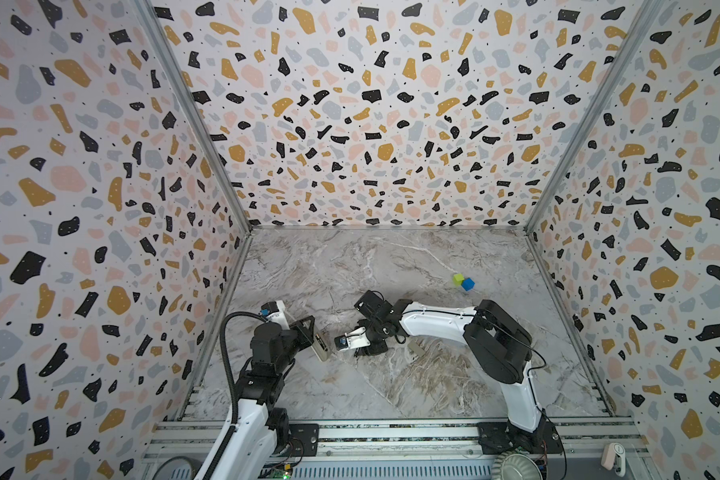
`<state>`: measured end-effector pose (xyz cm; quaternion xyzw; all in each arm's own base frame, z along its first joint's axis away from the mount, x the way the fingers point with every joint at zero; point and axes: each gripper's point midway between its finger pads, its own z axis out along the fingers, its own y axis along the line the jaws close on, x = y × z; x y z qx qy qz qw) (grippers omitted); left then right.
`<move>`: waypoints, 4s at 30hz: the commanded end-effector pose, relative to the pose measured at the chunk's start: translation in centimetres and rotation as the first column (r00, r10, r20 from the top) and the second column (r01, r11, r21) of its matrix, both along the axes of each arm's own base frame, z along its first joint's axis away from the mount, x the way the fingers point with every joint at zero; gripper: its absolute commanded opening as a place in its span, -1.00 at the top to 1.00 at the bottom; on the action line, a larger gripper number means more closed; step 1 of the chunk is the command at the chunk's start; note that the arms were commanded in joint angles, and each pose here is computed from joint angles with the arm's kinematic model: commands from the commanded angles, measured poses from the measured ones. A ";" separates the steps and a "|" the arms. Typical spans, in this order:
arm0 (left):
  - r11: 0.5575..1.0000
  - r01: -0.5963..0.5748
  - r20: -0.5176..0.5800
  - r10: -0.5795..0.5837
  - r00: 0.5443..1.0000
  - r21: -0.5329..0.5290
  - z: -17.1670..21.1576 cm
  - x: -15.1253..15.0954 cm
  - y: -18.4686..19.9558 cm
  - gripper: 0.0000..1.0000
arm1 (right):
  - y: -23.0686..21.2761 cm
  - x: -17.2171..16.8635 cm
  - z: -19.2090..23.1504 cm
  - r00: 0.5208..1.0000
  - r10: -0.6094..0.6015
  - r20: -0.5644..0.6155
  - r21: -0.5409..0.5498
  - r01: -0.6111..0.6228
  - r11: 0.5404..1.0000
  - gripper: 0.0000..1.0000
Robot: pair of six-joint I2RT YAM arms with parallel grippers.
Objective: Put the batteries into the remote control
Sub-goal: 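Lower the right gripper and close it on the second AA battery, then lift the battery upright and carry it toward the remote, then bring the held battery over the compartment beside the first battery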
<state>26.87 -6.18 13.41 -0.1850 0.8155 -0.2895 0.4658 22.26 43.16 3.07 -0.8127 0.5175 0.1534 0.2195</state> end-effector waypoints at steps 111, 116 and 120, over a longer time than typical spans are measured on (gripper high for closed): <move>0.859 0.412 0.343 -0.305 0.888 -0.305 5.6 -4.7 -12.2 1.00 | -5.5 -7.4 15.1 0.579 -0.715 -0.392 0.273 0.815 0.511 1.00; 0.871 0.363 0.323 -0.257 0.911 -0.331 4.8 -4.5 -11.4 1.00 | -5.1 -7.5 14.1 0.579 -0.722 -0.380 0.246 0.815 0.525 1.00; 0.876 0.345 0.314 -0.240 0.919 -0.338 4.5 -4.4 -11.1 1.00 | -4.7 -7.6 14.1 0.584 -0.712 -0.390 0.244 0.811 0.532 1.00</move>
